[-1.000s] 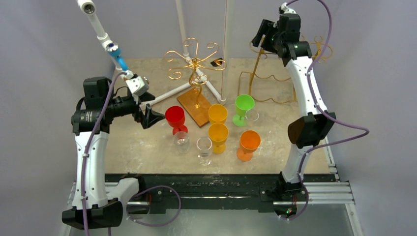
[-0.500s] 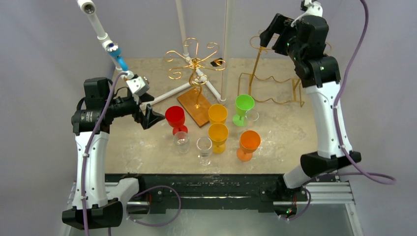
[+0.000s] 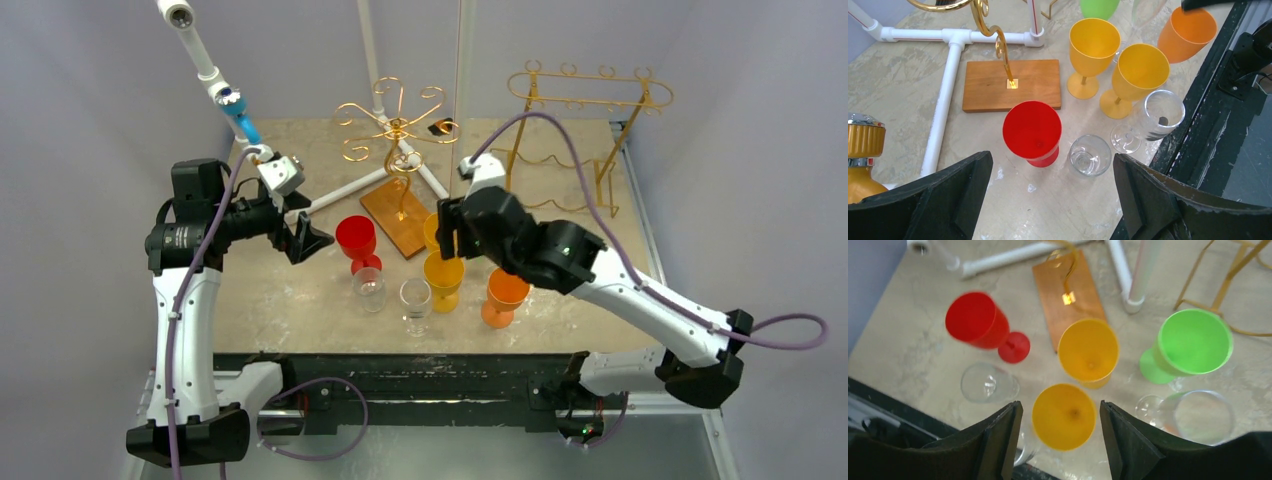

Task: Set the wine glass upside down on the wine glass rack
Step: Move the wine rack to the center of the board, then pick up the wine glass at the center of the board.

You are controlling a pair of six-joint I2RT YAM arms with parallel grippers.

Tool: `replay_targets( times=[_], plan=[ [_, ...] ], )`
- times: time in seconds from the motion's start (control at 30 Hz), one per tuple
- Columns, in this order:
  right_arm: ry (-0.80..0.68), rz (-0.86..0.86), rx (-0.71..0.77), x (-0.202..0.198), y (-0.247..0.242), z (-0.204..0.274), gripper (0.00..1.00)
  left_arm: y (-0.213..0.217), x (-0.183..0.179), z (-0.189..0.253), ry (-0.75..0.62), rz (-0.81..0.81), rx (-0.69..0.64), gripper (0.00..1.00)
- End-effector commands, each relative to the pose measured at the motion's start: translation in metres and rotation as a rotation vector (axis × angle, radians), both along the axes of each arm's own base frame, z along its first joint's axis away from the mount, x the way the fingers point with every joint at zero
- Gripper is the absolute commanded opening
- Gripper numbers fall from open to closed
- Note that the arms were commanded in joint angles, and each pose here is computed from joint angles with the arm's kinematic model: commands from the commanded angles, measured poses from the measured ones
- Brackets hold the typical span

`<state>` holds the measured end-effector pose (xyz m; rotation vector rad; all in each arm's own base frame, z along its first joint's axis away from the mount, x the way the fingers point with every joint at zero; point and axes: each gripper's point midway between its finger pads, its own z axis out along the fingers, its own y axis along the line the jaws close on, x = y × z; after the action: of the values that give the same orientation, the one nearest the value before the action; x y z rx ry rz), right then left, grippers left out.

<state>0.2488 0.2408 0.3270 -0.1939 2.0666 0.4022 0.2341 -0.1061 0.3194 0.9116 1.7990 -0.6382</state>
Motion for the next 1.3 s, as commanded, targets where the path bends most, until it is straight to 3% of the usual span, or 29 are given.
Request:
replay_targets(
  times=[0.0, 0.37, 0.67, 0.87, 0.97, 1.27],
  plan=[
    [0.053, -0.034, -0.094, -0.024, 0.013, -0.042, 0.66, 0.001, -0.006, 0.009, -0.025, 0.005, 0.008, 1.0],
    [0.177, -0.021, -0.192, -0.039, 0.013, -0.117, 0.64, -0.003, -0.016, 0.018, -0.05, -0.014, -0.001, 1.0],
    [0.206, -0.018, -0.234, -0.036, 0.013, -0.148, 0.6, -0.002, -0.019, 0.019, -0.054, -0.015, 0.008, 1.0],
    [0.219, -0.024, -0.232, -0.03, 0.009, -0.157, 0.45, -0.002, -0.022, 0.02, -0.061, -0.016, 0.013, 1.0],
    [0.218, -0.036, -0.237, -0.028, 0.005, -0.157, 0.33, -0.003, -0.023, 0.02, -0.063, -0.018, 0.011, 1.0],
    [0.176, -0.054, -0.207, -0.027, -0.007, -0.131, 0.07, -0.005, -0.022, 0.021, -0.06, -0.028, 0.0, 1.0]
  ],
)
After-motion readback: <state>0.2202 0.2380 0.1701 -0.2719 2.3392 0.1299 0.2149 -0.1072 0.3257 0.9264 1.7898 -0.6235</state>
